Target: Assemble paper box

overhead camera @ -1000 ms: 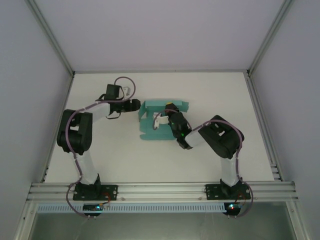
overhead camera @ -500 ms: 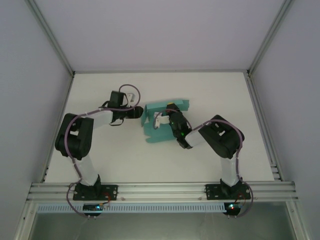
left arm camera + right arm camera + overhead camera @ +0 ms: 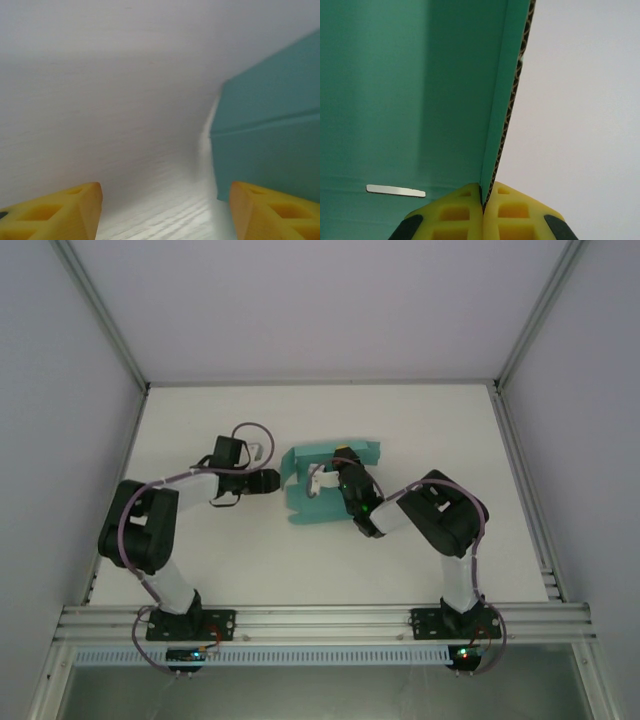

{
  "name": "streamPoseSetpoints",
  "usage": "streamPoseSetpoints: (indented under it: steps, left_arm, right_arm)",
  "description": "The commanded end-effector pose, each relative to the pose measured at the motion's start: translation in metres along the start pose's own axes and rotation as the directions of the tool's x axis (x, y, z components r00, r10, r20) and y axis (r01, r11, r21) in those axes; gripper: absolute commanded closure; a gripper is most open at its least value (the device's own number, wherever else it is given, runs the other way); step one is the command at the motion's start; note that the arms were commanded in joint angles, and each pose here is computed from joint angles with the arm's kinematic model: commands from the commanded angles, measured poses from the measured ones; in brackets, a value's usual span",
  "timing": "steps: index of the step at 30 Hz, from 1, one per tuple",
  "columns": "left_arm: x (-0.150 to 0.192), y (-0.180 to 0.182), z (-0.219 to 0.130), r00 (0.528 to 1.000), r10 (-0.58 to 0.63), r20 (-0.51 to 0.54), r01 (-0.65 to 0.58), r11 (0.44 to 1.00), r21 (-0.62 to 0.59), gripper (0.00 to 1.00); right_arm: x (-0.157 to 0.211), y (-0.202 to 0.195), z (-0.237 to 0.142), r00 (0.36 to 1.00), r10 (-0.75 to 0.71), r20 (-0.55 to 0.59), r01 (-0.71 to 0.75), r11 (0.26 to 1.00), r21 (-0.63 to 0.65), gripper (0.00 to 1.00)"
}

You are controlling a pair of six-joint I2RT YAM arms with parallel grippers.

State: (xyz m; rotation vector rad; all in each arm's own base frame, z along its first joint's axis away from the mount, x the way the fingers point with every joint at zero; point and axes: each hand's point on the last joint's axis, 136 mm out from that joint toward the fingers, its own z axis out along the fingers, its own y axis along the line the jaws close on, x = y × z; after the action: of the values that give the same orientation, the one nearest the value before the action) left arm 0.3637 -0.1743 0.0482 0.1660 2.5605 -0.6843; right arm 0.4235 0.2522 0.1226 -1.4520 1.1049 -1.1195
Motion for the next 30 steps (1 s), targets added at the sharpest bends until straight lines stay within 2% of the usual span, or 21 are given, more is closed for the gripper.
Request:
streamPoseSetpoints:
  steps: [1, 3, 11, 17, 22, 23, 25, 30]
  left_arm:
    - [-0.017, -0.048, -0.004, 0.991, 0.125, 0.051, -0.132, 0.978, 0.161, 0.33]
    - [-0.023, -0.063, -0.001, 0.987, 0.145, 0.068, -0.156, 0.969, 0.193, 0.33]
    - [-0.047, -0.08, 0.019, 0.981, 0.149, 0.122, -0.173, 0.96, 0.22, 0.34]
    - [-0.042, -0.067, 0.034, 0.978, 0.158, 0.138, -0.179, 0.972, 0.153, 0.4]
    - [-0.039, -0.057, 0.039, 0.979, 0.129, 0.16, -0.148, 0.983, 0.111, 0.41]
    - [-0.038, -0.056, 0.042, 0.978, 0.13, 0.16, -0.148, 0.984, 0.103, 0.44]
    - [-0.037, -0.059, 0.047, 0.975, 0.144, 0.168, -0.162, 0.982, 0.097, 0.5]
    - [-0.035, -0.068, 0.054, 0.961, 0.191, 0.198, -0.215, 0.971, 0.107, 0.51]
  right_arm:
    - [0.004, 0.005, 0.0, 1.0, 0.002, -0.028, -0.002, 0.999, -0.032, 1.0]
    - [0.003, 0.008, -0.001, 1.0, -0.011, -0.025, 0.01, 0.999, -0.041, 1.0]
    - [-0.001, 0.015, -0.003, 1.0, 0.005, -0.018, -0.006, 0.998, -0.068, 1.0]
    - [0.001, 0.015, -0.004, 0.999, 0.022, -0.023, -0.024, 0.997, -0.071, 1.0]
    - [0.002, 0.011, -0.006, 0.999, 0.037, -0.023, -0.038, 0.998, -0.057, 1.0]
    - [0.001, 0.01, -0.007, 0.999, 0.045, -0.02, -0.046, 0.997, -0.057, 1.0]
    - [0.0, 0.011, -0.009, 0.998, 0.058, -0.015, -0.059, 0.995, -0.076, 1.0]
    - [0.0, 0.013, -0.011, 0.997, 0.083, -0.003, -0.083, 0.989, -0.123, 1.0]
